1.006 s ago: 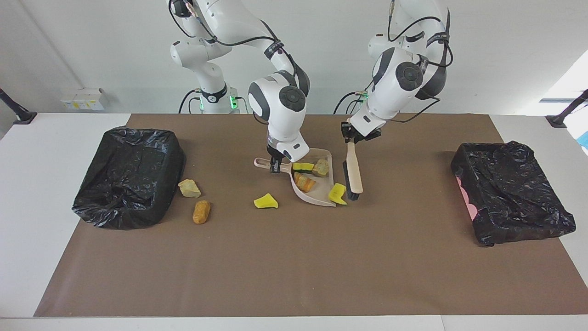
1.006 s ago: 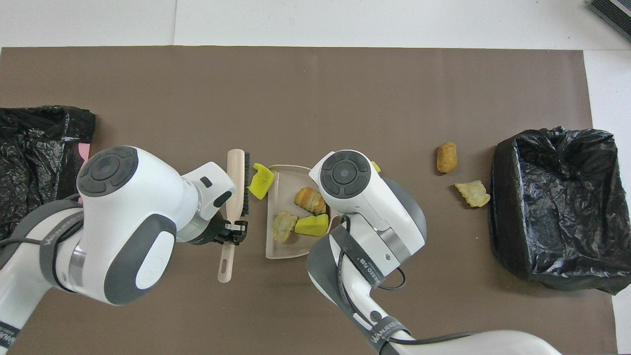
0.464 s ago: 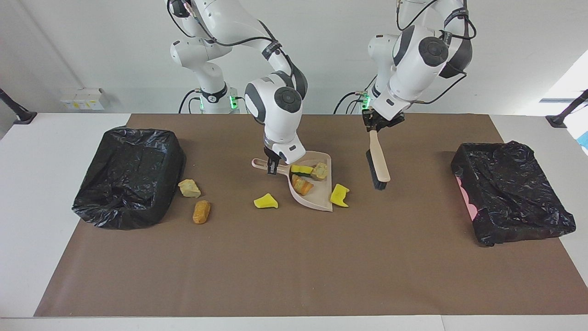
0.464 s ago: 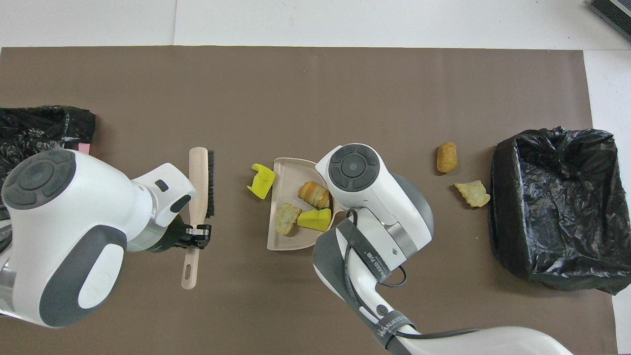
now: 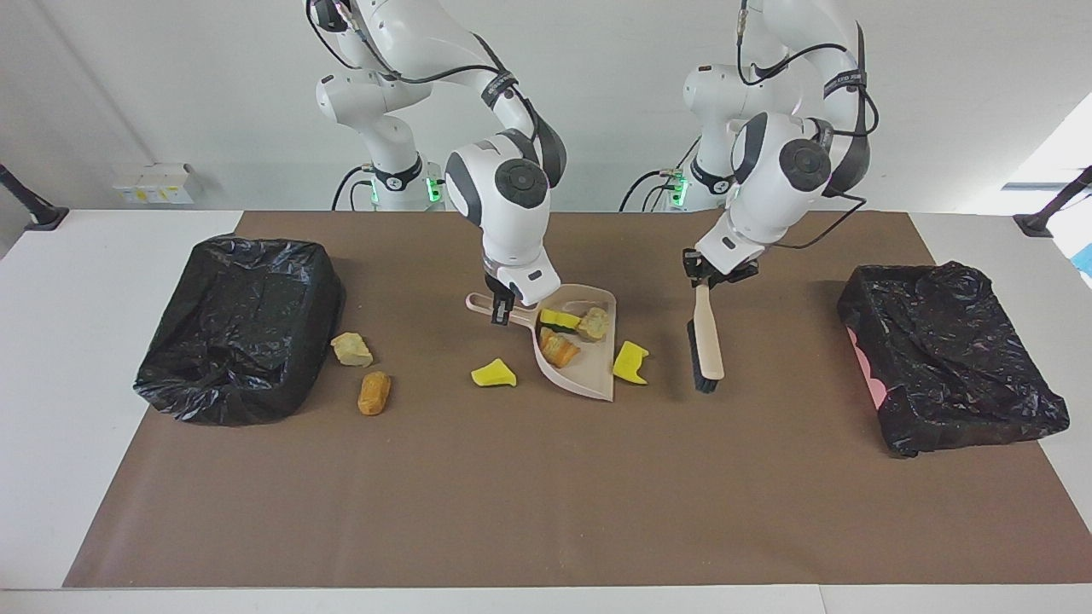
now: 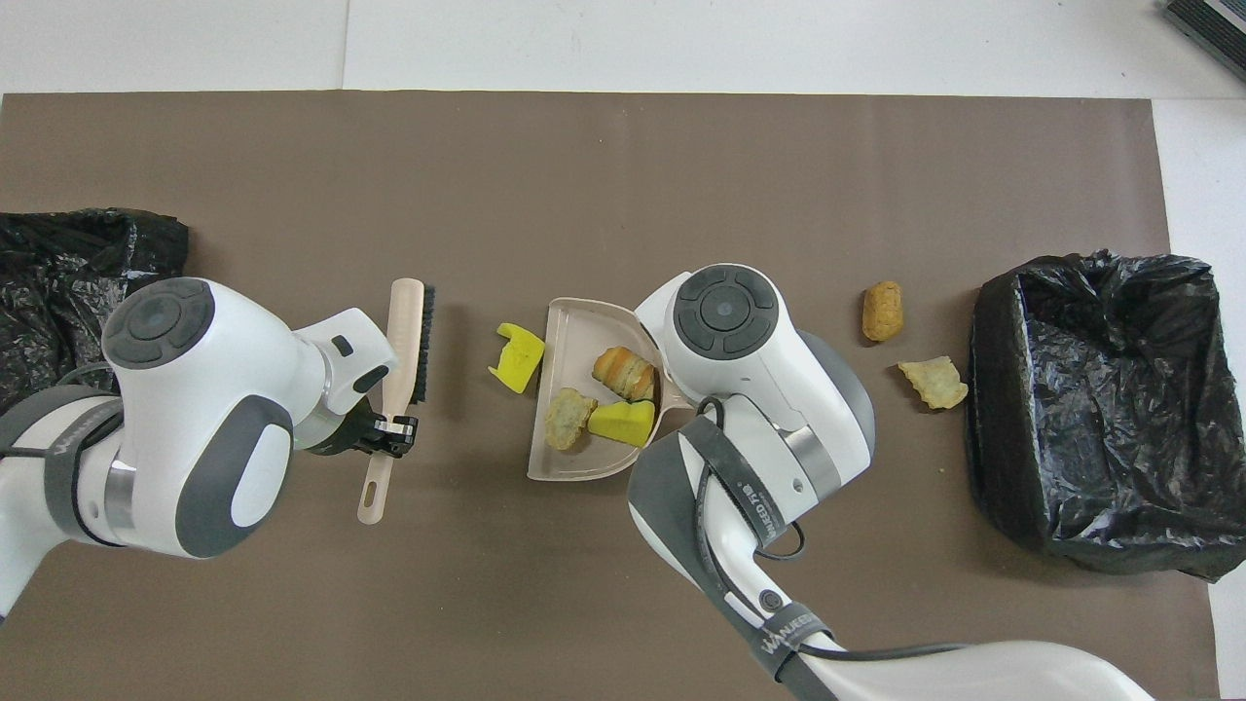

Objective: Sweep and dump trash in bin
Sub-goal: 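Sweep the remaining yellow pieces into the dustpan with the left gripper, then carry the loaded dustpan over the bin nearest the right gripper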

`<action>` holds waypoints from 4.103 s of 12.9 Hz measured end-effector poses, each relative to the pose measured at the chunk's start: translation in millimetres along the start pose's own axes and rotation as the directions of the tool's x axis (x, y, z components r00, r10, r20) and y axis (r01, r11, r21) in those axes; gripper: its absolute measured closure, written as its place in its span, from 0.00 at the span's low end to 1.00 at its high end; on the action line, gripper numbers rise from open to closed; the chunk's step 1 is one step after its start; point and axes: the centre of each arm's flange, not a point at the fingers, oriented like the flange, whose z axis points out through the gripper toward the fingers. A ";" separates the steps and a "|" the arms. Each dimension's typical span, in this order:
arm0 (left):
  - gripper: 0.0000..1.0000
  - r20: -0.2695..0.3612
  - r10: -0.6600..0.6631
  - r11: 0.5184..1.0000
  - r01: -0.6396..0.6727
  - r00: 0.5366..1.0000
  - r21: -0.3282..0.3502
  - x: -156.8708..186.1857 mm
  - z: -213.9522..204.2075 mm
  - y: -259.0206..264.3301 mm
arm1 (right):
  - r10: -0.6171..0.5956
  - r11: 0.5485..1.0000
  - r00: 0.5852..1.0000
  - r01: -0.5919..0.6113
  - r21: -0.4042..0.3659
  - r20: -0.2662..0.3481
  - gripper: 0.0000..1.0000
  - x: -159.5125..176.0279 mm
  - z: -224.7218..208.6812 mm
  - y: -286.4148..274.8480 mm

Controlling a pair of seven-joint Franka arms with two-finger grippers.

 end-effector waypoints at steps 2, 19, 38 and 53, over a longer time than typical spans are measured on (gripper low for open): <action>0.74 0.028 0.042 0.999 -0.043 0.999 0.012 -3.0 17.9 24.0 | -0.008 1.000 1.000 0.008 0.001 0.002 0.67 3.2 2.2 -3.2; 0.74 -0.023 0.114 0.993 -0.113 0.993 0.030 -29.0 -29.7 103.1 | -0.057 0.998 0.997 0.056 -0.010 -0.043 0.67 4.6 -2.5 -2.2; 0.74 -0.013 -0.121 0.986 0.122 0.993 0.112 -110.8 -84.2 92.1 | -0.222 0.972 0.938 0.234 0.015 -0.267 0.67 -157.7 -59.5 73.0; 0.74 0.002 -0.163 0.986 0.163 0.987 0.024 -160.4 90.3 225.9 | -0.201 0.980 0.958 0.199 -0.027 -0.203 0.67 -508.6 -65.2 85.7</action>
